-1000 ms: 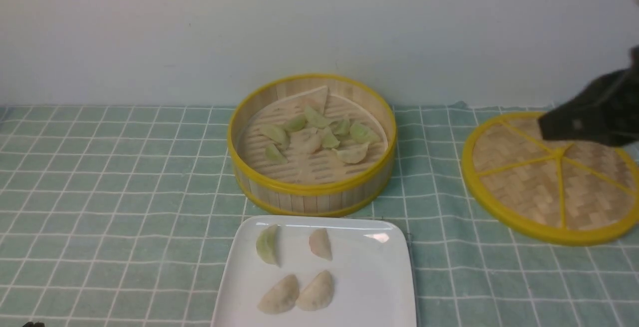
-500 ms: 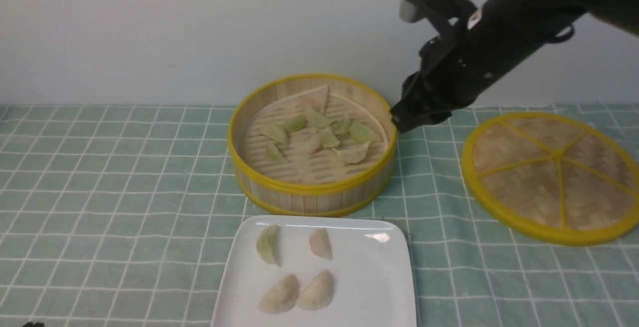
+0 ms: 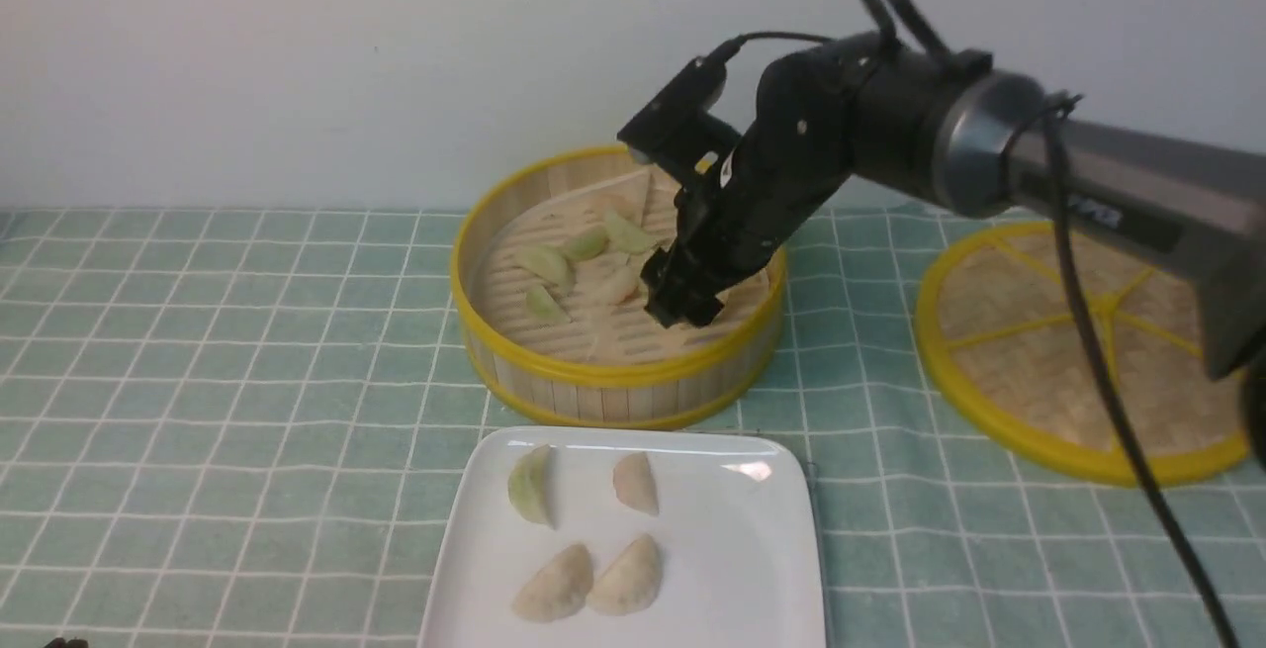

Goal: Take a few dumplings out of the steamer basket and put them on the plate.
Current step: Use the right arm to grab a dumpling from inside the steamer

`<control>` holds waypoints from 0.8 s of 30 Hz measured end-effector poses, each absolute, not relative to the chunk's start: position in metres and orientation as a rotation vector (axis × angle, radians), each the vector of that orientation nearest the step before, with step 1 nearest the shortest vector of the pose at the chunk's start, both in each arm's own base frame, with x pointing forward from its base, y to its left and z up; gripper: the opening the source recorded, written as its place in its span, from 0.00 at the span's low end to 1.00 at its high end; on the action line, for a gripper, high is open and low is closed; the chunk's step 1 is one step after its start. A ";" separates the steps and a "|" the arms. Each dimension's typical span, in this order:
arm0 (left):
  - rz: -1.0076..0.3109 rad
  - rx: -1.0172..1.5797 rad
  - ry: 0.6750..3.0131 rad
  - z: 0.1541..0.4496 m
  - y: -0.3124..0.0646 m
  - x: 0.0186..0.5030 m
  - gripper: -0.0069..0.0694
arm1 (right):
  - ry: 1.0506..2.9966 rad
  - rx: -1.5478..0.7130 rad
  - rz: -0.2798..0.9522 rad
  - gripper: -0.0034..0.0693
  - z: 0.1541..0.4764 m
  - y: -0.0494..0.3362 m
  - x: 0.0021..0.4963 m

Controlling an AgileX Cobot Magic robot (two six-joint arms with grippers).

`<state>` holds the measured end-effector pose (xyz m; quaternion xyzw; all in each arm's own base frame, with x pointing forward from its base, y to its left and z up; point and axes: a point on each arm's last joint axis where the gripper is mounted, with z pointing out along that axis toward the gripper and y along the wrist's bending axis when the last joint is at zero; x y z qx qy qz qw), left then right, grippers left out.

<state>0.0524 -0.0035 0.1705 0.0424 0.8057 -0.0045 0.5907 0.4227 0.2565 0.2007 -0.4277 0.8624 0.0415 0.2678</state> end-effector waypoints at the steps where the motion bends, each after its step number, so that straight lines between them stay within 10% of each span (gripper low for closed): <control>1: -0.011 0.099 1.875 0.170 -0.004 0.052 0.08 | 2.328 -1.155 0.102 0.75 0.193 0.258 0.426; 8: -0.011 0.098 1.875 0.170 -0.004 0.052 0.08 | 2.310 -1.155 0.038 0.72 0.170 0.260 0.438; 14: -0.011 0.098 1.875 0.170 -0.004 0.052 0.08 | 2.343 -1.037 -0.027 0.32 0.171 0.255 0.442; 24: -0.011 0.098 1.875 0.170 -0.004 0.052 0.08 | 2.408 -0.930 -0.006 0.30 0.252 0.238 0.415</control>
